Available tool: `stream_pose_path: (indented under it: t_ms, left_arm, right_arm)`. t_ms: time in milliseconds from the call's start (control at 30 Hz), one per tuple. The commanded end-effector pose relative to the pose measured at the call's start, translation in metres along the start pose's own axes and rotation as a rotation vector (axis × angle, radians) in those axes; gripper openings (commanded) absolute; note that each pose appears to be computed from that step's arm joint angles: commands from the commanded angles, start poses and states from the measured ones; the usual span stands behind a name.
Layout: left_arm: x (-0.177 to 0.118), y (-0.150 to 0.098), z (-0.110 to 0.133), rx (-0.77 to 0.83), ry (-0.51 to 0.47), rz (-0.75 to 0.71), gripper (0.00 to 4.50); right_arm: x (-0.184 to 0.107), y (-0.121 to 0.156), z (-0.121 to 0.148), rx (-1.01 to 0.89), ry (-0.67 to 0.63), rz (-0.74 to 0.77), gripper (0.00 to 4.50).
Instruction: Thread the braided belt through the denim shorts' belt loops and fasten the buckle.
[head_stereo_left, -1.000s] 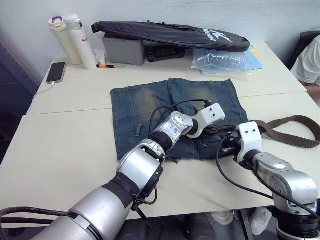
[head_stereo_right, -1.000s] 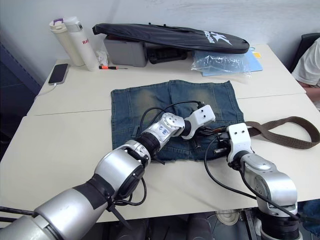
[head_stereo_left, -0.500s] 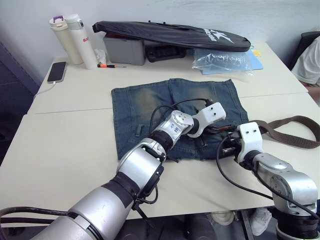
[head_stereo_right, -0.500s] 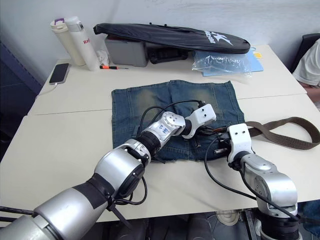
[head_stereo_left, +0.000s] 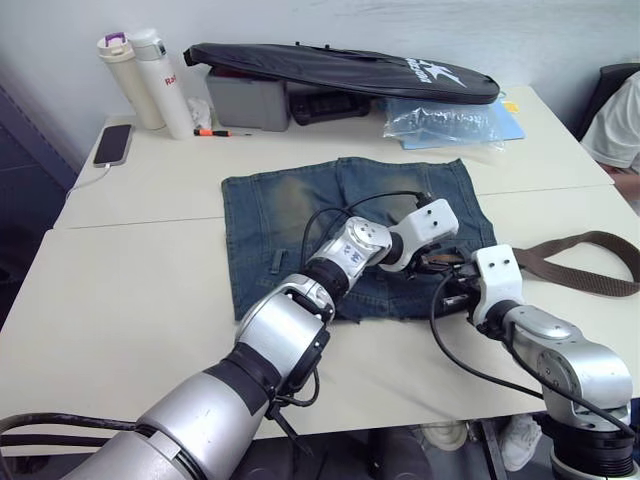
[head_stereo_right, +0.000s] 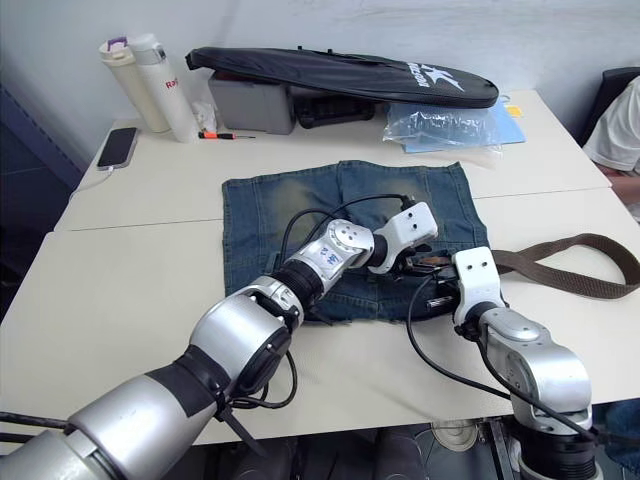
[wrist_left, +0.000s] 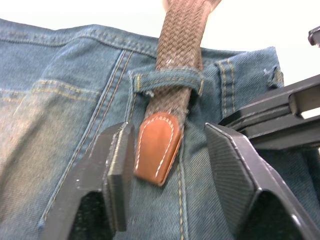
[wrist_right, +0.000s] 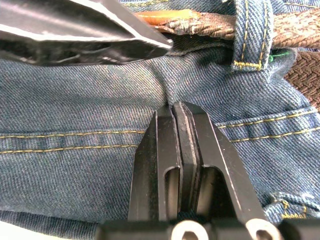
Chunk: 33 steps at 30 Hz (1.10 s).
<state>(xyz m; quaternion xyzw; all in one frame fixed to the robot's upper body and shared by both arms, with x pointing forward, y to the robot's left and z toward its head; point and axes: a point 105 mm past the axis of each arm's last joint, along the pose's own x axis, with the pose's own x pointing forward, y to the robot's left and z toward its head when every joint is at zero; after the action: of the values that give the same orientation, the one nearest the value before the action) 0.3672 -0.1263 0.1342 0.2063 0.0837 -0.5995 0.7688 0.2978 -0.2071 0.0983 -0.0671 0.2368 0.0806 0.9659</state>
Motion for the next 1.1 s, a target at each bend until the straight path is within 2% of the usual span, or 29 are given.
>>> stream_pose_path:
  t_ms: [33, 400, 667, 733, 767, 800, 833, 867, 900, 1100]
  left_arm:
    - [0.002, 0.002, 0.023, 0.059, -0.052, 0.027, 2.29]
    - [0.007, -0.004, 0.008, 0.12, 0.016, 0.024, 2.29]
    - [0.007, -0.003, 0.008, 0.13, 0.022, 0.038, 2.29]
    - [0.007, -0.002, 0.006, 0.147, 0.038, 0.043, 1.9]
    - [0.007, -0.002, 0.005, 0.153, 0.044, 0.043, 1.44]
    - [0.007, -0.002, 0.004, 0.156, 0.05, 0.042, 1.28]
    - [0.007, -0.002, 0.003, 0.159, 0.056, 0.04, 0.74]
    - [0.007, -0.003, 0.002, 0.161, 0.061, 0.037, 0.57]
    - [0.007, -0.003, 0.001, 0.161, 0.064, 0.033, 0.04]
    - [0.004, 0.0, 0.007, 0.126, 0.032, 0.032, 0.04]
  right_arm:
    - [0.003, 0.006, -0.022, 0.021, 0.09, 0.017, 0.0]
    - [0.001, 0.006, -0.021, 0.021, 0.084, 0.007, 0.0]
    - [0.0, 0.006, -0.021, 0.023, 0.083, 0.003, 0.0]
    - [0.0, 0.006, -0.021, 0.022, 0.082, 0.002, 0.0]
    - [0.0, 0.006, -0.02, 0.022, 0.081, 0.002, 0.0]
    - [-0.001, 0.006, -0.02, 0.021, 0.08, 0.001, 0.0]
    - [-0.001, 0.006, -0.019, 0.02, 0.079, 0.001, 0.0]
    - [-0.001, 0.005, -0.019, 0.02, 0.078, -0.001, 0.0]
    - [-0.001, 0.005, -0.018, 0.019, 0.077, -0.002, 0.0]
    - [0.0, 0.004, -0.017, 0.019, 0.075, -0.005, 0.0]
